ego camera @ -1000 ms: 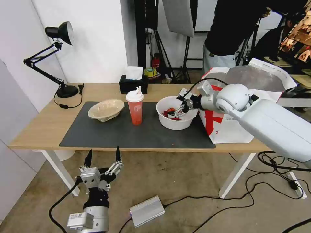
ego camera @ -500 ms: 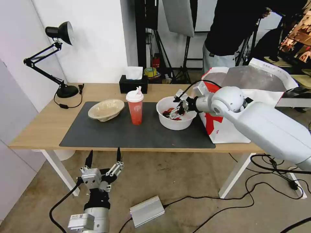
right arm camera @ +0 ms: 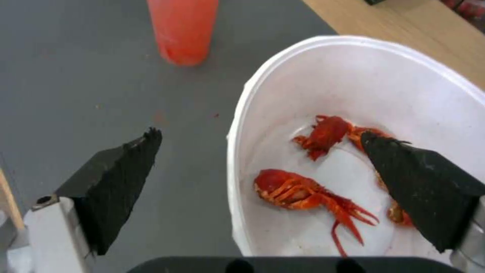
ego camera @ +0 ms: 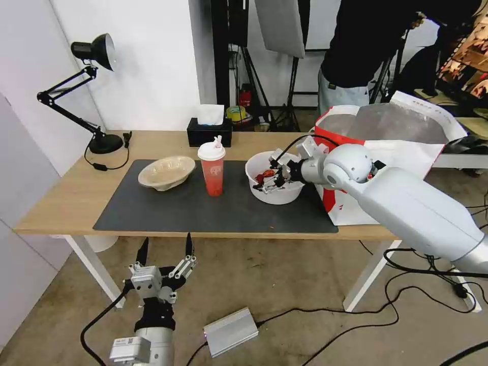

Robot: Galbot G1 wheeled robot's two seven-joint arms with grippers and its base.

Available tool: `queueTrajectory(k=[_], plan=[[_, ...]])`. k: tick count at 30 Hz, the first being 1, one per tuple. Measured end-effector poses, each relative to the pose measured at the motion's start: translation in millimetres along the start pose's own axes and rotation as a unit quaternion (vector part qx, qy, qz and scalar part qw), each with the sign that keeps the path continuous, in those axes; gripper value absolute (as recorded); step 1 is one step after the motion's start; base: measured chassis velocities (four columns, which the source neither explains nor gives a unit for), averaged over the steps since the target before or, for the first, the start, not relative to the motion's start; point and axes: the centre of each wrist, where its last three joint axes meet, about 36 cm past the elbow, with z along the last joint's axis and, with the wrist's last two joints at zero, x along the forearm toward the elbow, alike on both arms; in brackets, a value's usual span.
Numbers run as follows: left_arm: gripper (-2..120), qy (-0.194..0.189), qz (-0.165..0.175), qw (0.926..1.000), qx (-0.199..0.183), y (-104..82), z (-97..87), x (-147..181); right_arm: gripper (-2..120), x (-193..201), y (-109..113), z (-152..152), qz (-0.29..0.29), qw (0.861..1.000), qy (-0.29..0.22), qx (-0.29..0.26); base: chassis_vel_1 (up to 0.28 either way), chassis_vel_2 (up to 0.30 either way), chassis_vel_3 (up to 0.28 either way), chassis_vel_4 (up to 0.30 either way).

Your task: Pick up the trash from the table and place it into the takeout bag.

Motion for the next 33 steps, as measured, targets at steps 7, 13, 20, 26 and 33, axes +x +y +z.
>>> queueTrajectory(k=[7,13,20,26,33], plan=[[100,0.0,0.001,1.0,0.001,-0.6,1.7,-1.1,100,-2.7,3.3,3.5,0.0,1.0,0.003,-0.002,0.0,0.0,0.0,0.0],[100,0.001,0.006,0.9999,0.009,-6.0,3.3,-1.5,100,-3.3,11.8,15.0,-0.003,1.0,0.016,0.009,0.0,0.0,0.0,0.0],[100,0.002,-0.002,0.9999,0.011,-7.7,4.8,-1.8,100,-8.3,20.9,22.3,-0.007,1.0,0.023,0.017,0.0,0.0,0.0,0.0],[100,-0.001,-0.004,0.9999,0.01,-6.3,1.4,-1.7,100,-6.7,26.4,17.6,-0.003,0.999,0.018,0.03,0.0,0.0,0.0,0.0],[100,0.002,-0.004,0.9999,0.011,-6.9,1.6,-1.0,100,-7.7,34.3,21.5,0.0,0.999,0.021,0.044,0.0,0.0,0.0,0.0]])
